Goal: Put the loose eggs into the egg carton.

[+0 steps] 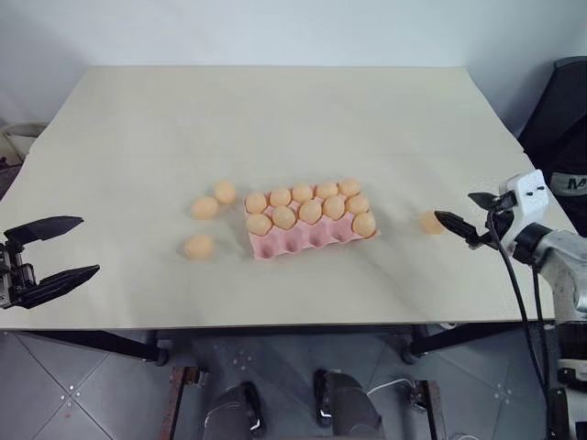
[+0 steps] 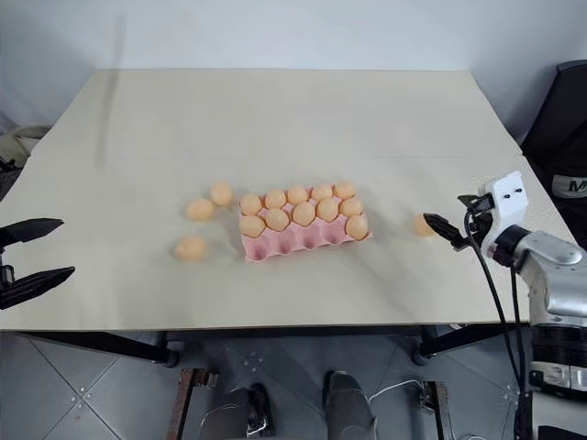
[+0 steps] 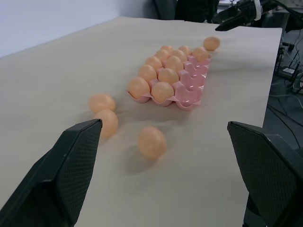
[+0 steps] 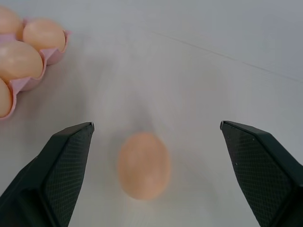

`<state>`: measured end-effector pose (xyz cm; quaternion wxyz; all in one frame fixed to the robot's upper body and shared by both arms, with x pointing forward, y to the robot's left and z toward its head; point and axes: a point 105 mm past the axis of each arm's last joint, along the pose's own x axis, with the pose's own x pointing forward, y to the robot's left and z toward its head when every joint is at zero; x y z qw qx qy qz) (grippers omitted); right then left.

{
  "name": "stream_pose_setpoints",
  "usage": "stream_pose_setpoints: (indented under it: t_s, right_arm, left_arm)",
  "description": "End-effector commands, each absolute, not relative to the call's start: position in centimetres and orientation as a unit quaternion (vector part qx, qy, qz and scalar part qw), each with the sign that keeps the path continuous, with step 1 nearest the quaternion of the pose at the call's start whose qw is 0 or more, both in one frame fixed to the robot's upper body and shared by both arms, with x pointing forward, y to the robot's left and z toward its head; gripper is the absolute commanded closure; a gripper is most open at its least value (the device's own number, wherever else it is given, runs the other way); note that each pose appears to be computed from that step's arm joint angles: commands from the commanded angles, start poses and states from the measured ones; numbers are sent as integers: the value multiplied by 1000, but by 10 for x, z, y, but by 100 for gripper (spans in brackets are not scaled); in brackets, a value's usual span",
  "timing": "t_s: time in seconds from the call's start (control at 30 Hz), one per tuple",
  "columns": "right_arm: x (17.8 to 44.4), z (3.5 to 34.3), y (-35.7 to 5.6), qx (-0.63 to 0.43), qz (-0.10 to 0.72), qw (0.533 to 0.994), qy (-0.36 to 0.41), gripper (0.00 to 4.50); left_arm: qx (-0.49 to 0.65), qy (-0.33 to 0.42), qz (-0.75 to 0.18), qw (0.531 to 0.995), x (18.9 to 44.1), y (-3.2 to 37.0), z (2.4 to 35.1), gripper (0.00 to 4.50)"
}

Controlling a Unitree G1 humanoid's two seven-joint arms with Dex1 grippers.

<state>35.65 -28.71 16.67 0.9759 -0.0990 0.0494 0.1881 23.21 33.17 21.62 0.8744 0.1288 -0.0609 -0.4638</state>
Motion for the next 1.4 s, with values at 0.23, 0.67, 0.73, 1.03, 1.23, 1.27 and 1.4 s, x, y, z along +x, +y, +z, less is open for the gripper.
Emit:
stream_pose_setpoints:
  t_s: [0.23, 0.67, 0.73, 1.03, 1.23, 1.27, 1.4]
  right_arm:
    - [368, 167, -281, -83, 147, 986, 17, 2]
    - [385, 136, -274, -64, 143, 985, 67, 2]
    - [385, 132, -273, -64, 147, 984, 79, 20]
    - [385, 138, -266, -68, 163, 982, 66, 264]
    - [384, 177, -246, -86, 196, 976, 28, 264]
    - [383, 187, -237, -87, 209, 974, 20, 264]
    - [374, 215, -171, -66, 290, 955, -5, 264]
  left_arm:
    - [136, -86, -517, 841, 229, 319, 222, 0]
    - [134, -95, -520, 838, 229, 315, 226, 0]
    - [135, -96, -519, 838, 228, 315, 226, 0]
    - [139, -99, -516, 839, 228, 314, 227, 0]
    - [138, -101, -516, 839, 229, 314, 228, 0]
    - [138, -101, -516, 839, 229, 313, 228, 0]
    - [138, -103, -516, 839, 230, 313, 228, 0]
